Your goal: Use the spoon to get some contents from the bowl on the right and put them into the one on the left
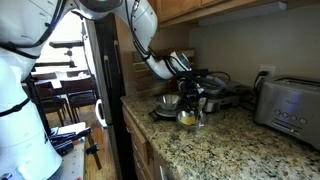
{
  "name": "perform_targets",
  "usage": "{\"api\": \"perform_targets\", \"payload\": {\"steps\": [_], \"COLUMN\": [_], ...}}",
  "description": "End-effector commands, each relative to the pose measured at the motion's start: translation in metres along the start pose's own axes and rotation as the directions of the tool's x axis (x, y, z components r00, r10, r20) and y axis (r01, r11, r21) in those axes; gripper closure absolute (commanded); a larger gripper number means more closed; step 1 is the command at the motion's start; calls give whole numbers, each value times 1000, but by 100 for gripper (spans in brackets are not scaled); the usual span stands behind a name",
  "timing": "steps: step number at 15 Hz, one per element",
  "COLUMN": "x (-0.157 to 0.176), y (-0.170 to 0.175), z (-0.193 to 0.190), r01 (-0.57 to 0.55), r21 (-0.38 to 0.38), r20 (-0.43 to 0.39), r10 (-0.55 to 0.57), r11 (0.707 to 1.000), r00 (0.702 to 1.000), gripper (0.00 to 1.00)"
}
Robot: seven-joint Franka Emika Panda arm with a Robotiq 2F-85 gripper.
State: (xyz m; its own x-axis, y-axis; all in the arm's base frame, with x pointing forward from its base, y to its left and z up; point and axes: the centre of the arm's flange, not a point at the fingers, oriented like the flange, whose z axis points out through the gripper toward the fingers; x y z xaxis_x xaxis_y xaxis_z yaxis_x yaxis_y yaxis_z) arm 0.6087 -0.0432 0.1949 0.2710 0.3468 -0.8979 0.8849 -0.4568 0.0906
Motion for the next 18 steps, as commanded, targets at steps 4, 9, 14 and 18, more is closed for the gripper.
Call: {"api": "perform_targets", "payload": {"steps": [4, 9, 14, 18], "x": [19, 32, 35, 24], "y": [6, -4, -14, -15], "z": [4, 2, 11, 15], "r01": [-23, 9, 22, 2], "r21": [-101, -115, -74, -53], "r20": [-13, -69, -144, -170], "r10": [22, -17, -32, -11], "r11": [995, 993, 997, 999], "r00": [1000, 997, 989, 985], "gripper": [97, 97, 97, 97]}}
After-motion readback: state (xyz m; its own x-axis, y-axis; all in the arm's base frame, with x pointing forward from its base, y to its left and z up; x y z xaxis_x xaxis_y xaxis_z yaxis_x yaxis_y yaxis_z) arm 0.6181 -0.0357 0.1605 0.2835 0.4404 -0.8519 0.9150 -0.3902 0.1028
